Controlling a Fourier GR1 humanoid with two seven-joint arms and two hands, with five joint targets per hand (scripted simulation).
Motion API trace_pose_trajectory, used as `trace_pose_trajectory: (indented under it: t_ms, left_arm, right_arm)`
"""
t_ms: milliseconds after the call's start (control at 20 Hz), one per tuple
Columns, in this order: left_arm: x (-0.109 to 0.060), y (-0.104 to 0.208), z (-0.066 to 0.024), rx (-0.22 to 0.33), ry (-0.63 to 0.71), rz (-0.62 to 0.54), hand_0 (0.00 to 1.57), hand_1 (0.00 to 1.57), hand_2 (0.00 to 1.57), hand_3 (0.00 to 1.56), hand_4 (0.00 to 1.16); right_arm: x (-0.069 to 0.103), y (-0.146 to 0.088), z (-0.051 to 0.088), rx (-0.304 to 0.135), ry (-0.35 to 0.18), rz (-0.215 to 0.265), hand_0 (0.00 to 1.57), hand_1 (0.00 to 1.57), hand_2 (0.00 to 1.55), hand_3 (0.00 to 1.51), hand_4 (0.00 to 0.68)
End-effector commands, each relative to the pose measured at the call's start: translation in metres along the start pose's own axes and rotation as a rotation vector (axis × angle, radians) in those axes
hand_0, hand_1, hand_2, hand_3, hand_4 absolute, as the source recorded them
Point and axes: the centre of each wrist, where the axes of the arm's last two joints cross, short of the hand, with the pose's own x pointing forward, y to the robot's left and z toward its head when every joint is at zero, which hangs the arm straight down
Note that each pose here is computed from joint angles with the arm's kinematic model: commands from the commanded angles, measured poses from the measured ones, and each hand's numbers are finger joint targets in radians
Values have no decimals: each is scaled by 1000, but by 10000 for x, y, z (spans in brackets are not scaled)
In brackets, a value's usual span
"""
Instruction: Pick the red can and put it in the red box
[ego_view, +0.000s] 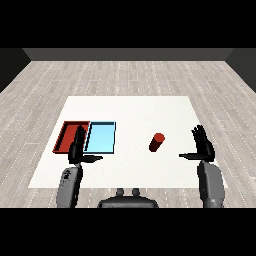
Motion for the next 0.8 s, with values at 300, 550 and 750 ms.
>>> trace_pose_trajectory:
  t_ms: [300, 550, 750]
  left_arm:
    - [-72, -54, 325, 10, -46, 9, 0, 0, 0, 0, 0]
    - [-148, -135, -30, -1, -70, 51, 0, 0, 0, 0, 0]
    - [133, -20, -93, 4, -44, 55, 0, 0, 0, 0, 0]
  right_arm:
    - [-235, -177, 29, 11, -38, -28, 0, 0, 0, 0, 0]
    - [-69, -194, 147, 54, 1, -23, 0, 0, 0, 0, 0]
    - [-30, -105, -291, 45, 31, -81, 0, 0, 0, 0, 0]
